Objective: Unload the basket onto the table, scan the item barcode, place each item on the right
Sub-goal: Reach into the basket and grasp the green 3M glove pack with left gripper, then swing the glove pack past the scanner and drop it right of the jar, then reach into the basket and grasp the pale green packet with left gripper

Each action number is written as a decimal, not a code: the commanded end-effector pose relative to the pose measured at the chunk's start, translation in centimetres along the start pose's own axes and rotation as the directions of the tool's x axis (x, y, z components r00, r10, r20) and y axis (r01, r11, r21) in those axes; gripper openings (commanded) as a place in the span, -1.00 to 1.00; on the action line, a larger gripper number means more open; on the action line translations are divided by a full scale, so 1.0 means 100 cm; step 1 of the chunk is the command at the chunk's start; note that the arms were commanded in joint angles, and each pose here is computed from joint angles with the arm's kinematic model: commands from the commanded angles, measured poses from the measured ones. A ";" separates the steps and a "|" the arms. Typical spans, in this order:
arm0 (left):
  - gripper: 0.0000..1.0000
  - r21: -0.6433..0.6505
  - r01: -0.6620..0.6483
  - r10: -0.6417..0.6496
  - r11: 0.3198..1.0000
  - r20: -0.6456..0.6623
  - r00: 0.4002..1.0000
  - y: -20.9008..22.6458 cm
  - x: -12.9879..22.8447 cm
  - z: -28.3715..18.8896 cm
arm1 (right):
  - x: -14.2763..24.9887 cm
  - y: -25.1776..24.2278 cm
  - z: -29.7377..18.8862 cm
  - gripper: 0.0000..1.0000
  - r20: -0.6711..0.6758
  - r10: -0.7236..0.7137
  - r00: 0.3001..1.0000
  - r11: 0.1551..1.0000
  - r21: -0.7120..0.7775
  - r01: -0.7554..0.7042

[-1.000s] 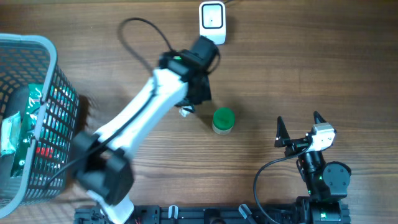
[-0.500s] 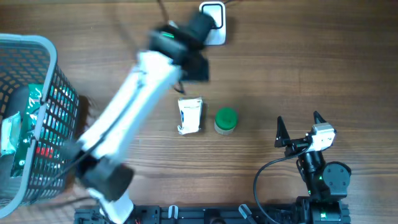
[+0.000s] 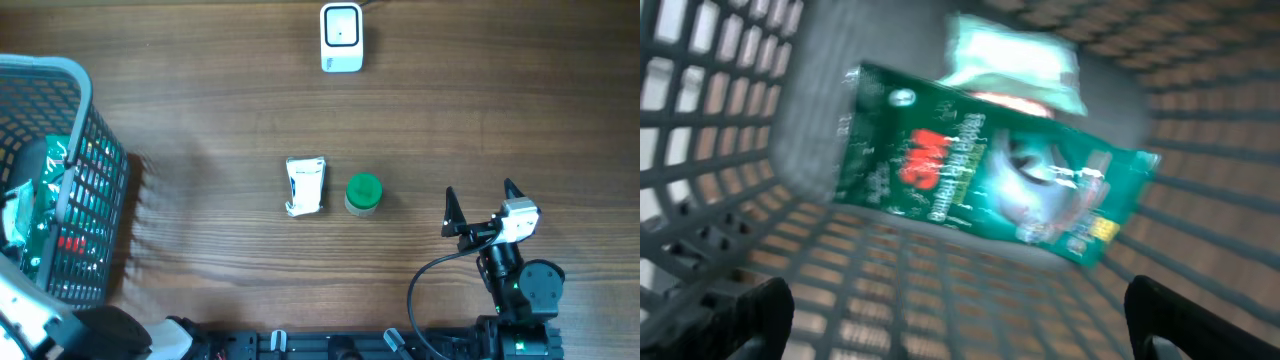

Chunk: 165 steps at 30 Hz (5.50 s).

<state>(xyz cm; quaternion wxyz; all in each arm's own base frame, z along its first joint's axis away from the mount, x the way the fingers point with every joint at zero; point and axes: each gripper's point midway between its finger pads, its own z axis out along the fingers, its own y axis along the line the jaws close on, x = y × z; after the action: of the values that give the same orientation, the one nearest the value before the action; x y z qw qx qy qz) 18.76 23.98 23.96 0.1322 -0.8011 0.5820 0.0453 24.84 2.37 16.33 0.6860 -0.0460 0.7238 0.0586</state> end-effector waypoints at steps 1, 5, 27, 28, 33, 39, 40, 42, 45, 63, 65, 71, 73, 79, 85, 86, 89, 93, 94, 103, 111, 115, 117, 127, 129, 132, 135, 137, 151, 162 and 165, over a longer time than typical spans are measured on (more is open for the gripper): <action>1.00 -0.093 0.058 -0.066 0.994 -0.083 0.994 0.026 0.012 0.071 | -0.001 -0.001 0.000 0.99 0.006 -0.014 1.000 1.000 0.004 0.014; 1.00 -0.104 0.090 -0.092 0.990 -0.014 0.996 0.044 0.009 0.139 | -0.001 -0.001 0.000 0.99 0.006 -0.014 1.000 1.000 0.005 0.014; -0.92 -0.028 0.059 -0.058 0.998 0.026 0.998 0.069 0.037 0.216 | -0.001 -0.001 0.000 0.99 0.006 -0.014 1.000 1.000 0.005 0.014; -0.92 0.007 0.050 -0.051 0.999 0.014 0.999 0.060 0.036 0.212 | -0.001 -0.001 0.000 0.99 0.006 -0.014 1.000 1.000 0.004 0.014; -0.92 0.429 0.039 -0.021 0.902 -0.046 0.999 -0.042 0.013 0.105 | -0.001 -0.001 0.000 1.00 0.006 -0.014 1.000 1.000 0.005 0.014; -0.92 0.694 -0.052 -0.026 0.718 0.102 0.994 -0.076 -0.011 -0.024 | -0.001 -0.001 0.000 1.00 0.006 -0.014 1.000 1.000 0.005 0.014; -0.92 0.721 -0.066 -0.035 0.690 0.124 0.992 -0.075 -0.011 -0.040 | -0.001 -0.001 0.000 1.00 0.006 -0.014 1.000 1.000 0.005 0.014; -0.92 0.786 -0.109 -0.029 0.609 0.159 0.987 -0.078 -0.009 -0.072 | -0.001 -0.001 0.000 1.00 0.006 -0.014 1.000 1.000 0.005 0.014; -0.92 0.875 -0.100 0.019 0.474 0.103 0.994 -0.094 0.005 -0.104 | -0.001 -0.001 0.000 1.00 0.006 -0.013 1.000 1.000 0.005 0.013; -0.92 0.818 -0.015 0.693 -0.575 0.496 0.523 -0.045 0.206 -0.325 | -0.001 -0.001 0.000 0.99 0.006 -0.013 1.000 1.000 0.005 0.013; -0.92 0.779 0.049 0.720 -0.625 0.551 0.422 -0.035 0.238 -0.326 | -0.001 -0.001 0.000 0.99 0.006 -0.013 1.000 1.000 0.004 0.013; -0.92 0.798 0.270 0.842 -0.539 0.521 0.143 -0.037 0.344 -0.287 | -0.001 -0.001 0.000 0.99 0.006 -0.014 1.000 1.000 0.004 0.014; -0.92 0.824 0.287 0.869 -0.489 0.486 0.086 -0.043 0.373 -0.265 | -0.001 -0.001 0.000 0.99 0.006 -0.013 1.000 1.000 0.005 0.013; -0.92 0.901 0.269 0.932 -0.340 0.361 -0.033 -0.064 0.464 -0.188 | -0.001 -0.001 0.000 0.99 0.006 -0.014 1.000 1.000 0.004 0.014; -0.92 0.918 0.205 0.939 -0.339 0.342 0.019 -0.075 0.497 -0.165 | -0.001 -0.001 0.000 1.00 0.006 -0.014 1.000 1.000 0.004 0.014; -0.92 0.914 0.180 0.931 -0.364 0.359 0.060 -0.081 0.500 -0.164 | -0.001 -0.001 0.000 0.99 0.006 -0.014 1.000 1.000 0.004 0.014; -0.92 0.926 0.038 0.901 -0.377 0.356 0.248 -0.112 0.511 -0.158 | -0.001 -0.001 0.000 1.00 0.006 -0.014 1.000 1.000 0.004 0.014; -0.92 0.931 -0.016 0.884 -0.364 0.351 0.307 -0.108 0.534 -0.159 | -0.001 -0.001 0.000 0.99 0.006 -0.014 1.000 1.000 0.005 0.014; -0.92 0.932 -0.026 0.882 -0.362 0.351 0.314 -0.104 0.545 -0.159 | -0.001 -0.001 0.000 1.00 0.006 -0.013 1.000 1.000 0.005 0.013; -0.92 0.973 0.072 0.955 -0.218 0.198 0.221 -0.066 0.614 -0.132 | -0.001 -0.001 0.000 0.99 0.006 -0.014 1.000 1.000 0.005 0.014; -0.90 0.951 -0.275 0.977 -0.141 0.178 0.116 -0.052 0.615 -0.029 | -0.001 -0.001 0.000 0.99 0.006 -0.014 1.000 1.000 0.005 0.014; -0.53 0.821 -0.549 0.970 -0.158 0.232 0.068 -0.046 0.589 0.032 | -0.001 -0.001 0.000 0.99 0.006 -0.014 1.000 1.000 0.004 0.014; 0.49 0.804 -0.568 0.969 -0.173 0.243 0.050 -0.046 0.585 0.038 | -0.001 -0.001 0.000 1.00 0.006 -0.013 1.000 1.000 0.004 0.013; 0.99 0.738 -0.626 0.880 -0.252 0.444 0.169 -0.088 0.453 -0.065 | -0.001 -0.001 0.000 0.99 0.006 -0.013 1.000 1.000 0.005 0.013; 1.00 0.658 -0.726 0.809 -0.201 0.529 0.256 -0.091 0.391 -0.094 | -0.001 -0.001 0.000 0.99 0.006 -0.014 1.000 1.000 0.005 0.014; 1.00 0.579 -0.808 0.642 -0.105 0.660 0.390 -0.088 0.301 -0.144 | -0.001 -0.001 0.000 0.99 0.006 -0.014 1.000 1.000 0.004 0.014; 1.00 0.590 -0.808 0.439 0.008 0.724 0.533 -0.080 0.222 -0.188 | -0.001 -0.001 0.000 1.00 0.006 -0.014 1.000 1.000 0.005 0.014; 1.00 0.599 -0.797 0.320 0.083 0.741 0.590 -0.076 0.178 -0.208 | -0.001 -0.001 0.000 1.00 0.006 -0.013 1.000 1.000 0.004 0.013; 1.00 0.398 -0.132 0.003 0.908 0.308 0.951 -0.058 -0.002 -0.004 | -0.001 -0.001 0.000 0.99 0.006 -0.014 1.000 1.000 0.004 0.014; 1.00 -0.050 0.434 -0.410 0.900 0.245 0.879 0.012 -0.044 0.153 | -0.001 -0.001 0.000 1.00 0.006 -0.014 1.000 1.000 0.004 0.014; 1.00 -0.028 0.430 -0.409 0.902 0.263 0.874 0.003 -0.051 0.166 | -0.001 -0.001 0.000 0.99 0.006 -0.014 1.000 1.000 0.005 0.014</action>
<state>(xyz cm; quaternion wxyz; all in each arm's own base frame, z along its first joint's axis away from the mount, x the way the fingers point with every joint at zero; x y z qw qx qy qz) 18.70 31.87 9.53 0.1677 -0.8979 0.3899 0.1168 24.84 2.37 16.31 0.6856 -0.0462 0.7242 0.0586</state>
